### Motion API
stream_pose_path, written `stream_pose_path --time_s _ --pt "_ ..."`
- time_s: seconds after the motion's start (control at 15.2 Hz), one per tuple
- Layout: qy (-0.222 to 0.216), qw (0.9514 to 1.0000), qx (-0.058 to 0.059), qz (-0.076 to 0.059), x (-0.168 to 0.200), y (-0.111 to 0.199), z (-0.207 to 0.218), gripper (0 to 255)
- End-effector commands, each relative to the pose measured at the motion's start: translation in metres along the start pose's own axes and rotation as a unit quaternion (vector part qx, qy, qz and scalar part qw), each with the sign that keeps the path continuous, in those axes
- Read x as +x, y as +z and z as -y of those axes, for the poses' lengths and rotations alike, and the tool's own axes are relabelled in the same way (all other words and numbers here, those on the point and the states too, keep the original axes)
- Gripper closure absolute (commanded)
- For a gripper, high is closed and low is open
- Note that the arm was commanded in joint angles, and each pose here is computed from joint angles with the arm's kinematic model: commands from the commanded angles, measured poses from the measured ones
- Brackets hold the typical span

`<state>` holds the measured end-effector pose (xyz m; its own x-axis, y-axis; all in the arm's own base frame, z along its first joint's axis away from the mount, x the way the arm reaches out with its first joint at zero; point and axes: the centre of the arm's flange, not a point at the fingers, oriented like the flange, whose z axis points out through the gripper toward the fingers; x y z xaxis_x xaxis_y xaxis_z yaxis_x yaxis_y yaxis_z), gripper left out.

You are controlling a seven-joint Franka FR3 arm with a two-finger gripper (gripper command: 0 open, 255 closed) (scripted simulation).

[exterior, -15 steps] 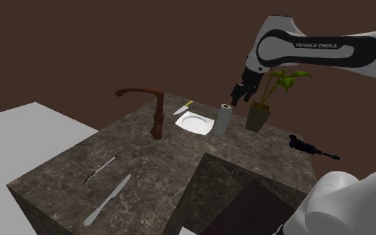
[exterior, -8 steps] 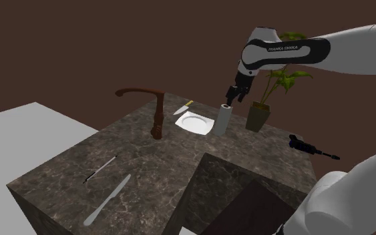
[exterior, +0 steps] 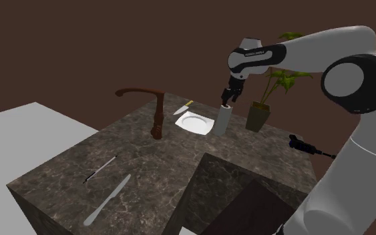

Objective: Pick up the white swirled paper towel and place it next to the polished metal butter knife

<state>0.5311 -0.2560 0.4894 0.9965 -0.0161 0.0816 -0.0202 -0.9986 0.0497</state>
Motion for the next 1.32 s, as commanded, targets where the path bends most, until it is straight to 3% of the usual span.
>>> stream_pose_path --time_s 0.0,0.4,0.86,1.25 --pt "-0.005 1.0 -0.001 0.003 0.017 0.014 -0.017 0" --pt "-0.015 0.9998 -0.002 0.012 0.063 0.053 -0.061 0" --pt "-0.015 0.9998 -0.002 0.012 0.062 0.09 -0.061 0" --pt "-0.015 0.9998 -0.002 0.012 0.062 0.093 -0.061 0"
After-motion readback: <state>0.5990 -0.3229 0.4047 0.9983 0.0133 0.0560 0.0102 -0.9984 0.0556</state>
